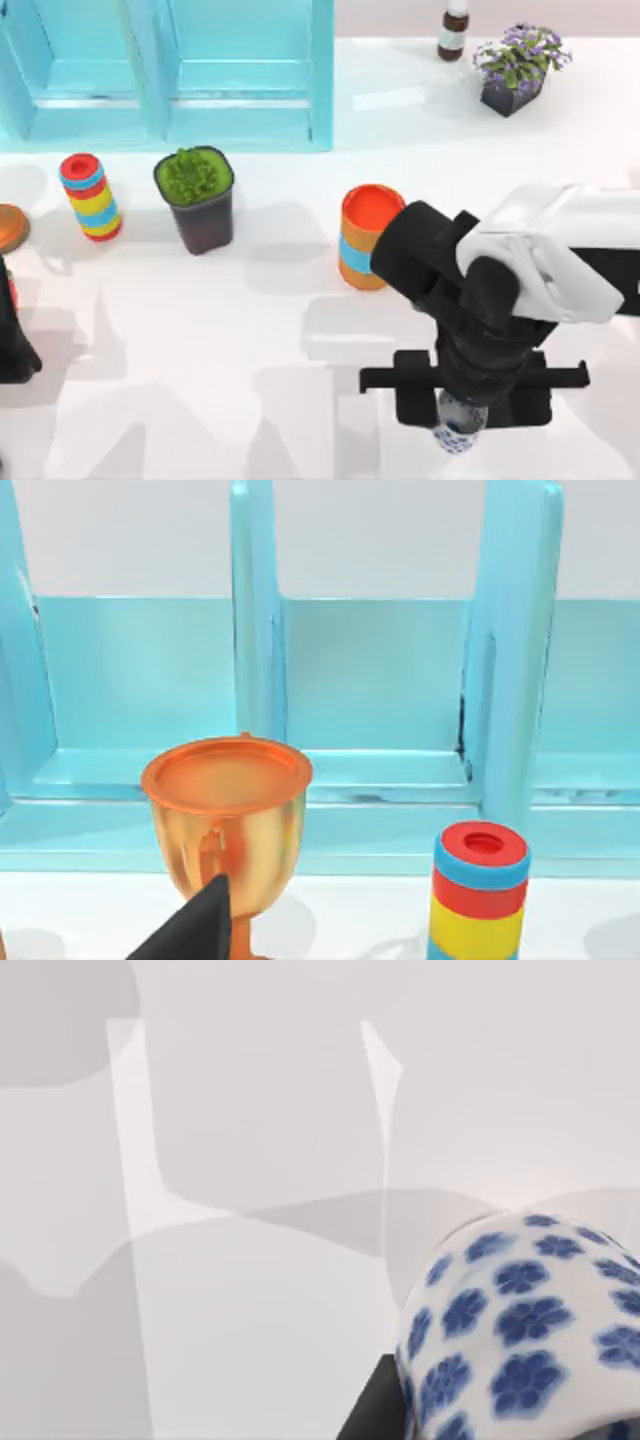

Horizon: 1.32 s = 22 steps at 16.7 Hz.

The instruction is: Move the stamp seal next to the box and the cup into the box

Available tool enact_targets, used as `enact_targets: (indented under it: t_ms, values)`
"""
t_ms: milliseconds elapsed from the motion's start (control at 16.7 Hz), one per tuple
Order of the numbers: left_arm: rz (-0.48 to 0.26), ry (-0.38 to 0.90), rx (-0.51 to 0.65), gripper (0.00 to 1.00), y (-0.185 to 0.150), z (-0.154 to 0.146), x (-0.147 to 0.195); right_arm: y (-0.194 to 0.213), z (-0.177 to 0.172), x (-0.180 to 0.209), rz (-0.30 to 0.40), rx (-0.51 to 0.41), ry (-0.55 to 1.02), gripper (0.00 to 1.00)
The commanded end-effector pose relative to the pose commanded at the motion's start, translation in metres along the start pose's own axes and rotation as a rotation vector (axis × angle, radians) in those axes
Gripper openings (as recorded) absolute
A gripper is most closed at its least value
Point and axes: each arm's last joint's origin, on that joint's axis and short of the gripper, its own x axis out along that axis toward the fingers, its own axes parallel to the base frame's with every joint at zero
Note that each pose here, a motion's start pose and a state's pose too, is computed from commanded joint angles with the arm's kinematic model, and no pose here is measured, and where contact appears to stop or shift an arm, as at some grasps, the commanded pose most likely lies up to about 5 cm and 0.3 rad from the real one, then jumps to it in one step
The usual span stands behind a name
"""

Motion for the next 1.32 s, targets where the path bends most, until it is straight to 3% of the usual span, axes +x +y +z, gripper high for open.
enact_targets:
  t_ms: [120,180,780,1320]
  values:
    - [0.000,0.000,0.000,1.00,0.000,0.000,0.000,0.000,0.000,0.000,0.000,0.000,0.000,0.02]
    - [0.000,0.000,0.000,1.00,0.000,0.000,0.000,0.000,0.000,0.000,0.000,0.000,0.000,0.00]
    - [0.000,0.000,0.000,1.00,0.000,0.000,0.000,-0.004,0.002,-0.005,0.002,0.002,-0.002,0.00]
    - [0.000,0.000,0.000,1.00,0.000,0.000,0.000,-0.095,0.001,-0.096,0.000,0.002,0.001,0.00]
